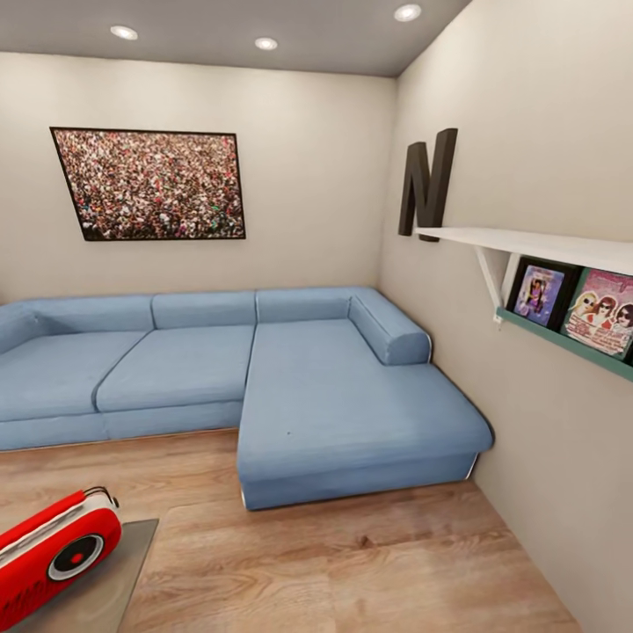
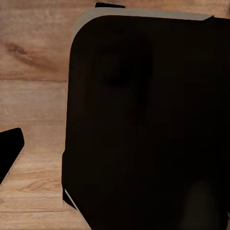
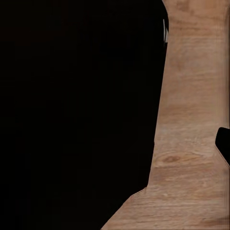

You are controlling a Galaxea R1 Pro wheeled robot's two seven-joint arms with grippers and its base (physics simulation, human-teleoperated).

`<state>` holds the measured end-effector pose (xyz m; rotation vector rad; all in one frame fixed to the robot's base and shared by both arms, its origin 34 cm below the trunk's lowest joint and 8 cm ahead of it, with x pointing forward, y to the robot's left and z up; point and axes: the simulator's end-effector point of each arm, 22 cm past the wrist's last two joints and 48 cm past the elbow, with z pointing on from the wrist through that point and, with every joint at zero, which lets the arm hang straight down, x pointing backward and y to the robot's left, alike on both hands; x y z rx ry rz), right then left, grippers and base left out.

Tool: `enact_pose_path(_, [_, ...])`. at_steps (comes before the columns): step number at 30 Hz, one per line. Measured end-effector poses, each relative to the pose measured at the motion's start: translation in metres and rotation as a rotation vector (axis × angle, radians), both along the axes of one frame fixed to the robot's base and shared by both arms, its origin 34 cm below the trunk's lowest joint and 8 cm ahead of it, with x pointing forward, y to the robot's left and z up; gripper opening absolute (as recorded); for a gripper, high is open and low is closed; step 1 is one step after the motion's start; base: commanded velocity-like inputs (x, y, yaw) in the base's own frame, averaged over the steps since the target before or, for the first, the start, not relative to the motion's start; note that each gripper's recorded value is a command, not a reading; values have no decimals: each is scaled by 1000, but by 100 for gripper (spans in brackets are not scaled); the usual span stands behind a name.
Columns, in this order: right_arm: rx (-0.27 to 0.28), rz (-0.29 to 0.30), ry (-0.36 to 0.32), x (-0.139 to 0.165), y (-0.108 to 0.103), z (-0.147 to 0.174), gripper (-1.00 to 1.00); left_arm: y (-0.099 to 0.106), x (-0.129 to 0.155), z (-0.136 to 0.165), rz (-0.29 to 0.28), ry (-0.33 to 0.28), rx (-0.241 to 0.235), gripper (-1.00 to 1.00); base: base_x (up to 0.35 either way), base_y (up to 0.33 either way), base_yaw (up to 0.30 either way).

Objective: Turn on the radio receiver that's on the table in the living room.

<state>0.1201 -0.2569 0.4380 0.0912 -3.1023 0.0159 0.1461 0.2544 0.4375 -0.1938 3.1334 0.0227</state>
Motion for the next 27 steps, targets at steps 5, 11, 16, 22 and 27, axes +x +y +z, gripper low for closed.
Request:
enact_pose_path(5, [0, 0, 0, 0, 0, 0, 100, 0, 0, 0, 1, 0, 0, 100, 323, 0, 0])
enact_pose_path(11, [0, 0, -1, 0, 0, 0, 100, 0, 0, 0, 1, 0, 0, 100, 323, 0, 0])
enact_pose_path(16, [-1, 0, -1, 0, 0, 0, 100, 0, 0, 0, 0, 0, 0, 100, 323, 0, 0])
enact_pose_path(22, [-1, 0, -1, 0, 0, 0, 100, 0, 0, 0, 0, 0, 0, 100, 323, 0, 0])
enact_pose_path(27, [0, 0, -1, 0, 0, 0, 100, 1, 0, 0, 0, -1, 2, 100, 323, 0, 0])
